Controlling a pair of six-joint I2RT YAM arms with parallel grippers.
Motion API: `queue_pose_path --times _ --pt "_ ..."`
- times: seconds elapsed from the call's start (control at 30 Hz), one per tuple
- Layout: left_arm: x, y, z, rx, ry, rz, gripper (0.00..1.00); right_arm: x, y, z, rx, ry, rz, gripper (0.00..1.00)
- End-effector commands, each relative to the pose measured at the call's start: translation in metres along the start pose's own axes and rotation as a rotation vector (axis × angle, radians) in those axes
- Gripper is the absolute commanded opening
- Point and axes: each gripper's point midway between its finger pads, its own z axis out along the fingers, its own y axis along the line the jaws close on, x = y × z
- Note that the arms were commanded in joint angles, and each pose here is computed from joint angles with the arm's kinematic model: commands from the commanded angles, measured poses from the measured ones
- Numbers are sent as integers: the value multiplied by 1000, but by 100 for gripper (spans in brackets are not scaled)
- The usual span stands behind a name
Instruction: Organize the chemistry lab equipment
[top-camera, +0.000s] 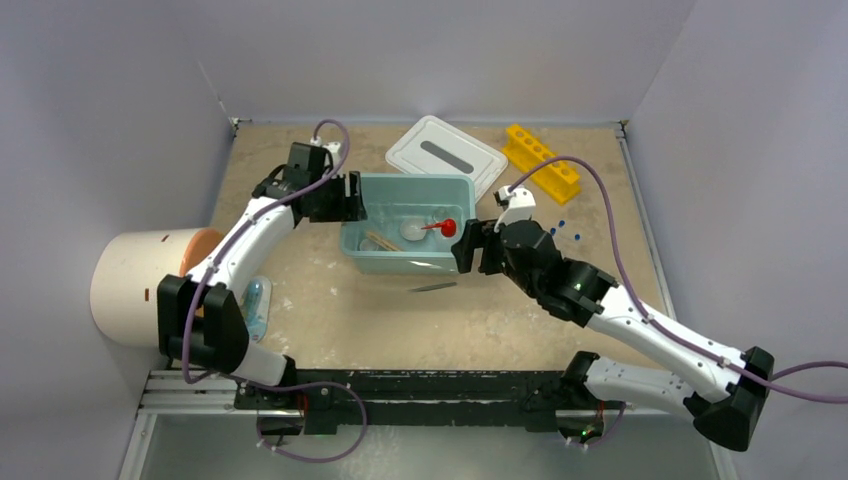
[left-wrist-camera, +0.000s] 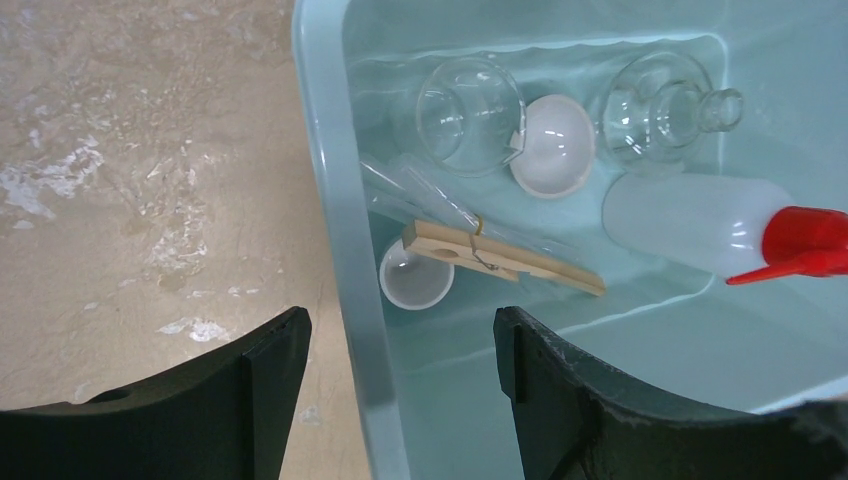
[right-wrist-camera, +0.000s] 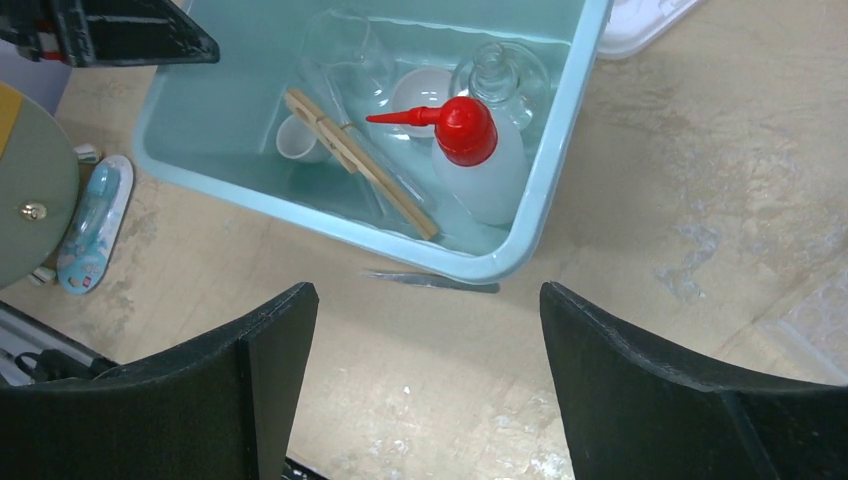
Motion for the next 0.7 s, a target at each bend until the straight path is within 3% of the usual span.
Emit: queue_pose_path --times 0.0,0.2,0.67 --pt "-6 4 11 -41 -7 30 67 -12 1 -3 -8 -60 84 84" --pt "-7 12 17 -87 -2 28 59 -1 -2 -3 -13 -55 131 83" --pt "-4 30 18 -183 4 17 9 26 -12 -2 7 -8 216 81"
